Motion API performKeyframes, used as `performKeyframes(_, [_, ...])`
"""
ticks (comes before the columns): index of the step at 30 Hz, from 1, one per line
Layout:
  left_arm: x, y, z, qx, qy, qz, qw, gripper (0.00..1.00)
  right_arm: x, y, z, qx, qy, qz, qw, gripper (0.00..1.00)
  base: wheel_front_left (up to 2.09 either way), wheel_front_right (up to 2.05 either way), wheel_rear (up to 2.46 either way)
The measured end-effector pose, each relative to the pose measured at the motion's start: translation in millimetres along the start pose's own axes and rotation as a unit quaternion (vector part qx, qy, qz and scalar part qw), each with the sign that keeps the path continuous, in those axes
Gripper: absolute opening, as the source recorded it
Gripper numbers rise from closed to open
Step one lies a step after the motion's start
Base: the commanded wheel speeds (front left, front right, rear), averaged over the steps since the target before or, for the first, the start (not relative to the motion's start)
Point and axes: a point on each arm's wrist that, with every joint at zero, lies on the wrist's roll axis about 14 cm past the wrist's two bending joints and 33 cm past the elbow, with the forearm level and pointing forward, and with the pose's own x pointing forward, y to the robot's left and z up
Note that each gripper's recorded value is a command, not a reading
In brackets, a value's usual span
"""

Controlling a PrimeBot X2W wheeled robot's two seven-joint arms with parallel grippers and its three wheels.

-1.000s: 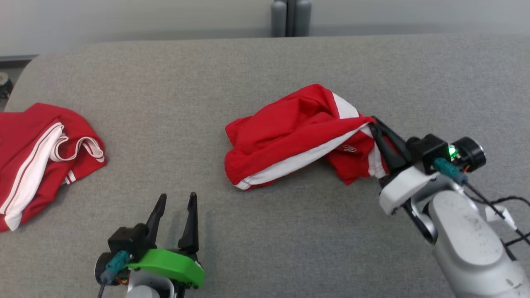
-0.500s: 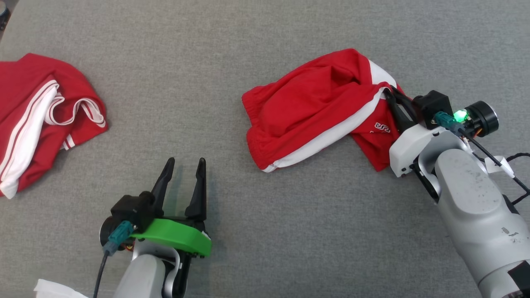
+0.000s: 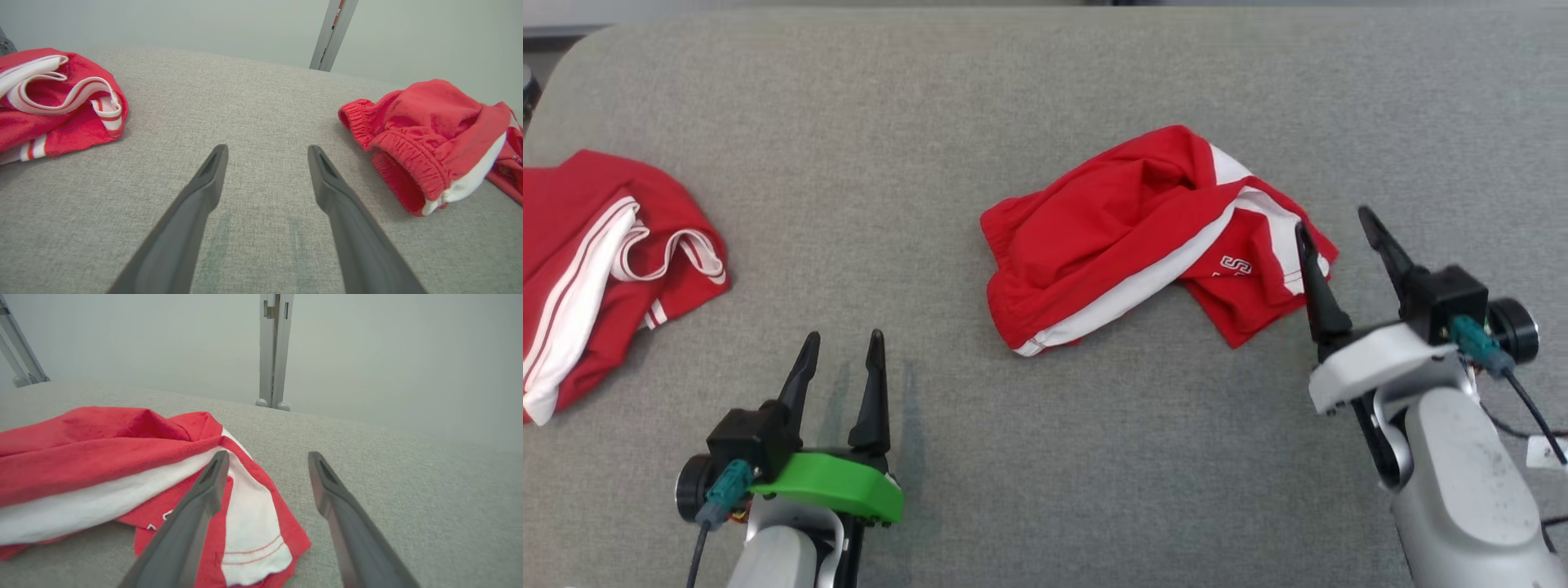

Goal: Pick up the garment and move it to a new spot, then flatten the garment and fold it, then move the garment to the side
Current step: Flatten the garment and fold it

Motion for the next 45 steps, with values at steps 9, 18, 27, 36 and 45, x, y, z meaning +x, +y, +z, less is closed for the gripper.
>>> performKeyframes(9, [-26.1, -13.3, 6.6, 0.025, -0.01, -0.016, 1.0, 1.0, -74.2, -25.0, -6.5, 0.026, 0.019, -0.063, 0.997, 1.0, 0.0, 0.0, 0.0])
performKeyframes(18, [-46.7, -34.4, 4.7, 0.027, -0.011, -0.045, 0.999, 1.0, -119.1, -27.4, -13.0, 0.066, 0.029, -0.088, 0.994, 1.0, 0.0, 0.0, 0.0])
performKeyframes(27, [-36.8, -63.8, -5.4, -0.001, 0.006, -0.087, 0.996, 1.0, -113.1, -24.8, -10.1, 0.067, 0.024, -0.081, 0.994, 1.0, 0.0, 0.0, 0.0])
performKeyframes(36, [-12.5, -96.3, -40.8, -0.031, 0.067, -0.137, 0.988, 1.0, -96.4, -28.7, -14.1, 0.056, 0.028, -0.078, 0.995, 1.0, 0.0, 0.0, 0.0])
performKeyframes(45, [1.8, -107.9, -61.3, -0.037, 0.101, -0.165, 0.98, 1.0, -102.8, -45.5, -25.9, 0.056, 0.044, -0.103, 0.992, 1.0, 0.0, 0.0, 0.0])
